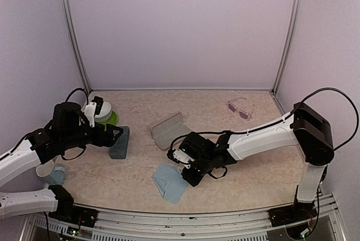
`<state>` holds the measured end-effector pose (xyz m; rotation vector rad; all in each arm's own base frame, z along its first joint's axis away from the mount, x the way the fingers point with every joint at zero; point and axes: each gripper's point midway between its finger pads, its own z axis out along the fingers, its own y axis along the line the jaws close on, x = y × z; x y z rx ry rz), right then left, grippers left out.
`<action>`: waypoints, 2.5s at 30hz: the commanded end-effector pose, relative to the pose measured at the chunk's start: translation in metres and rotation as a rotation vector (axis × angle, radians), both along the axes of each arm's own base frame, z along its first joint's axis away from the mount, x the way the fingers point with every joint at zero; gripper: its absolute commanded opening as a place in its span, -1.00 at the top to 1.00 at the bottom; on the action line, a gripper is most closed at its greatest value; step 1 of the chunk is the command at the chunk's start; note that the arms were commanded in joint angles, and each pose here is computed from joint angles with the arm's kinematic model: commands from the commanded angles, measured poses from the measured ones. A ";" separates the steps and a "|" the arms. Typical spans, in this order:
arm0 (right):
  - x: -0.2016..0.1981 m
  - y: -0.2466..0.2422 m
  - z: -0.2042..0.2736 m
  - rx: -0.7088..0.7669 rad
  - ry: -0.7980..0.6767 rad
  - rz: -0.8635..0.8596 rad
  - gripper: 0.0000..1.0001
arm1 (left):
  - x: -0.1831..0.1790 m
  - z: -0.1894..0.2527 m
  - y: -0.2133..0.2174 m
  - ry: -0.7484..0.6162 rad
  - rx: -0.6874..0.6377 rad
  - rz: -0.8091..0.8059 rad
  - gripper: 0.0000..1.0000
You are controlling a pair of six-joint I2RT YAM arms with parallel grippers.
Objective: Organize the sunglasses
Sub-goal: Move the glasses cleaning cloth to the center of the board, then adjust the glasses cleaning cloth at the center of the board.
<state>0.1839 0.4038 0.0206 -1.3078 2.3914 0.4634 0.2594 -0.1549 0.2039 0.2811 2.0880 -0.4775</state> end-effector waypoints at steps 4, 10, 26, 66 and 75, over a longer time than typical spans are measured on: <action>0.027 -0.042 0.000 -0.069 -0.037 -0.034 1.00 | -0.023 -0.025 -0.065 0.071 0.028 -0.245 -0.80; 0.047 -0.051 0.005 -0.060 -0.061 -0.015 1.00 | -0.053 -0.041 -0.126 0.070 0.096 -0.468 -0.68; 0.060 -0.057 0.002 -0.059 -0.057 -0.026 0.73 | -0.058 -0.087 -0.209 0.059 0.167 -0.709 -0.19; 0.029 -0.134 0.047 0.144 0.062 -0.550 0.30 | -0.051 -0.188 -0.228 0.131 0.431 -0.821 0.32; 0.028 -0.131 0.043 0.141 0.077 -0.541 0.32 | -0.062 -0.194 -0.230 0.110 0.464 -0.837 0.50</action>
